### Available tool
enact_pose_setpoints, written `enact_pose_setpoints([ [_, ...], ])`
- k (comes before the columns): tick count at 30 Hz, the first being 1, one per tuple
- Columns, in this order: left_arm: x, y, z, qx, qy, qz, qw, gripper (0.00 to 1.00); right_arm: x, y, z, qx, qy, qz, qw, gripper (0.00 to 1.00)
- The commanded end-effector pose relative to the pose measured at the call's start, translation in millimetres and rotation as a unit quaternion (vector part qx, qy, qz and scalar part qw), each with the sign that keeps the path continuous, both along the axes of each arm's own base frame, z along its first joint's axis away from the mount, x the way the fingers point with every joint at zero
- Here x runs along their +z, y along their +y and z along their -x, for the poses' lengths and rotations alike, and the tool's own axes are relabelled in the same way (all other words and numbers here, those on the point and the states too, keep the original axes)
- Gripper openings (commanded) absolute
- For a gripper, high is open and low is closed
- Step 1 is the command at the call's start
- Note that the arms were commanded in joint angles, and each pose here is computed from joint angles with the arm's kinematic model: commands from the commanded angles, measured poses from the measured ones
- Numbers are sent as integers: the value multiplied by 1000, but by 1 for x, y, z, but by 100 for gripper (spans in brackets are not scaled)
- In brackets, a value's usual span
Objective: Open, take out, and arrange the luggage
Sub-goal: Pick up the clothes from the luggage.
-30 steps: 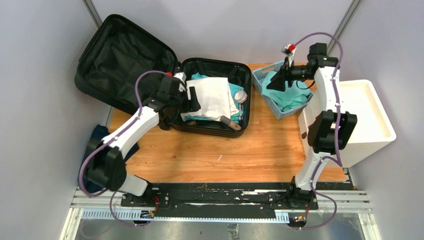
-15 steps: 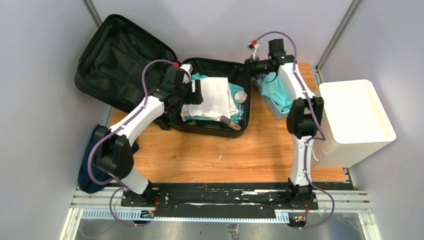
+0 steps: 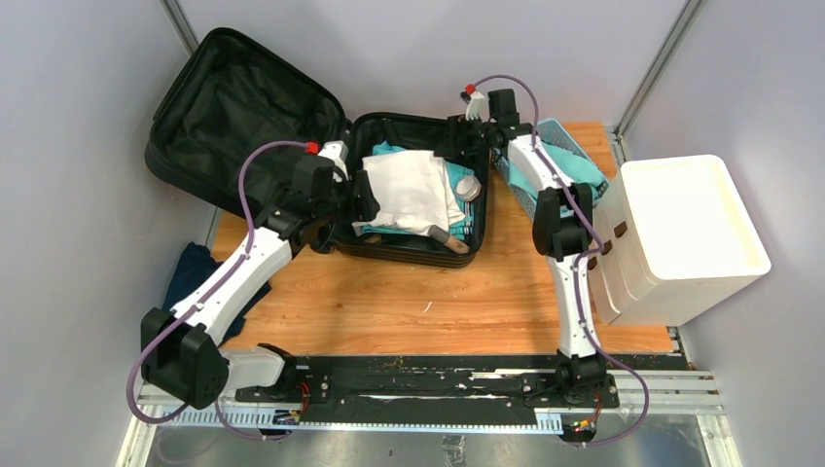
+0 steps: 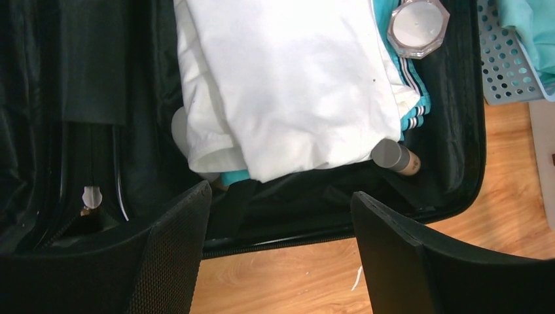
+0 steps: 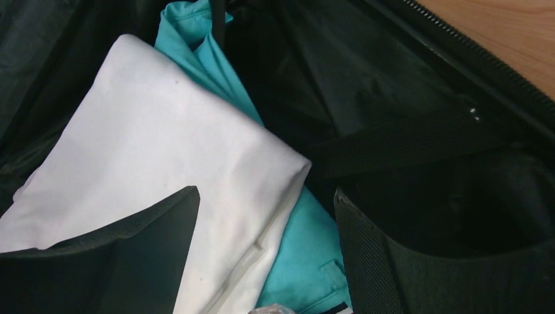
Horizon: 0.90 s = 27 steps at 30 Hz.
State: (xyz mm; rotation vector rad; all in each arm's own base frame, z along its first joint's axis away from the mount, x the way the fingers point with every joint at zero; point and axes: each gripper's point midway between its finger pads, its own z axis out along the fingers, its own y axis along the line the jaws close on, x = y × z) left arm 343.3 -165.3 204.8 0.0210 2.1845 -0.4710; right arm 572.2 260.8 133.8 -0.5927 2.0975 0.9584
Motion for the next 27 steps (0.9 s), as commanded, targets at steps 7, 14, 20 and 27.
enact_pose_setpoints([
  [7, 7, 13, 8, 39, -1, 14, 999, 88, -12, 40, 0, 24, 17, -62, 998, 74],
  [14, 11, 11, 7, 38, -6, 18, 999, 89, -3, 50, 14, 63, 25, -89, 994, 38],
  [20, 12, 10, 6, 36, -8, 19, 999, 89, 27, 45, 16, 79, -7, -97, 992, 7],
  [27, 22, 10, 6, 30, -31, 23, 999, 89, 83, 21, 13, 82, -75, -96, 989, 0],
])
